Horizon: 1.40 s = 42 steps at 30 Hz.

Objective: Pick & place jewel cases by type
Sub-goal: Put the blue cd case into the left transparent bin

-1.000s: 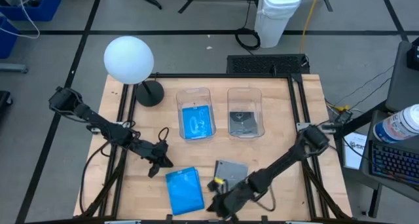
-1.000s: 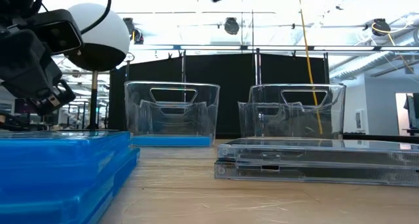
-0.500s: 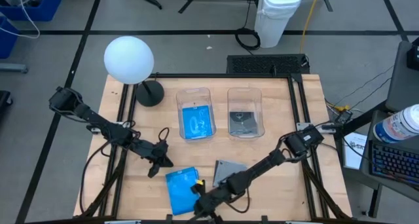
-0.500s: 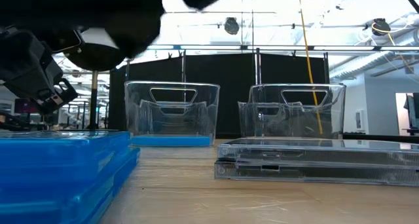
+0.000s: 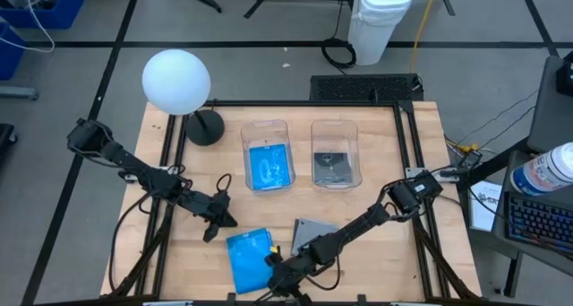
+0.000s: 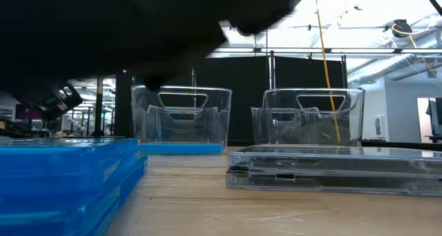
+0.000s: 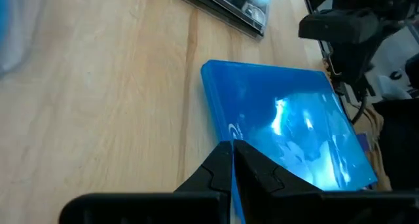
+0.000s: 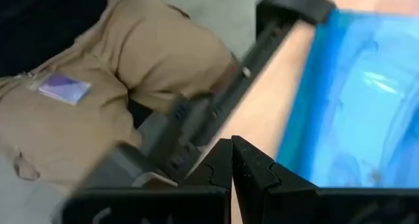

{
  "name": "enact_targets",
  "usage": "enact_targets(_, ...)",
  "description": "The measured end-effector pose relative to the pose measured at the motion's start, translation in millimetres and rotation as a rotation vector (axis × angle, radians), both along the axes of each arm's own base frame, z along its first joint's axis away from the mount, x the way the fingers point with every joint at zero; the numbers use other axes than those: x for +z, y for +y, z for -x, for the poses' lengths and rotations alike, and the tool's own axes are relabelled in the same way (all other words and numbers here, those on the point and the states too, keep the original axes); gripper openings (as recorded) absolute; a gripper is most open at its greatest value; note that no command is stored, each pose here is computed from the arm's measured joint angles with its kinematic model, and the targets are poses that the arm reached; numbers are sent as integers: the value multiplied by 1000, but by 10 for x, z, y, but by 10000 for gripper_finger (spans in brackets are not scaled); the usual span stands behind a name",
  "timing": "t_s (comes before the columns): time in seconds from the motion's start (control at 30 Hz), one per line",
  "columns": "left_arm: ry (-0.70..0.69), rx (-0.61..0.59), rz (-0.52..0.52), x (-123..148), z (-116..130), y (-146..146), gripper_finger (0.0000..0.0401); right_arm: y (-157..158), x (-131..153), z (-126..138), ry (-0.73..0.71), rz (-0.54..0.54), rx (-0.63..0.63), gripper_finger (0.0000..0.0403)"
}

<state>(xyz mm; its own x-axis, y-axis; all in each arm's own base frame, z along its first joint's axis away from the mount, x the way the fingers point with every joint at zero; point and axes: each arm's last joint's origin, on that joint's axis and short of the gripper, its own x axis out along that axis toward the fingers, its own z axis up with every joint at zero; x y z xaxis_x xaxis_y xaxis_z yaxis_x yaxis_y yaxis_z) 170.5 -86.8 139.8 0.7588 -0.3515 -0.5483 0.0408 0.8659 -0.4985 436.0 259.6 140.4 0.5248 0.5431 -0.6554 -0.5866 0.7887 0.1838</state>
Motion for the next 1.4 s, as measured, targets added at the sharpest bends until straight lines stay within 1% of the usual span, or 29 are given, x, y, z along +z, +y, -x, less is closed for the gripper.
enact_targets(0.13,-2,15,-11,-2,-1,6,21,-69,-146,-60,11,19,-18,0)
enact_targets(0.33,-1,15,-12,-4,0,6,21,-149,-259,-119,13,48,-67,0)
enact_targets(0.57,26,6,1,-19,12,5,21,-172,-248,-131,-38,128,-130,0)
enact_targets(0.83,56,4,12,-36,25,7,21,-153,-242,-124,-50,133,-112,0)
enact_targets(1.07,73,-15,10,-48,35,6,21,-103,-113,-110,-100,132,-86,0)
enact_targets(1.23,94,-54,32,-54,46,-4,21,-134,-105,-131,-131,175,-114,0)
enact_targets(1.4,120,-51,21,-74,59,12,21,-219,-118,-167,-127,178,-132,0)
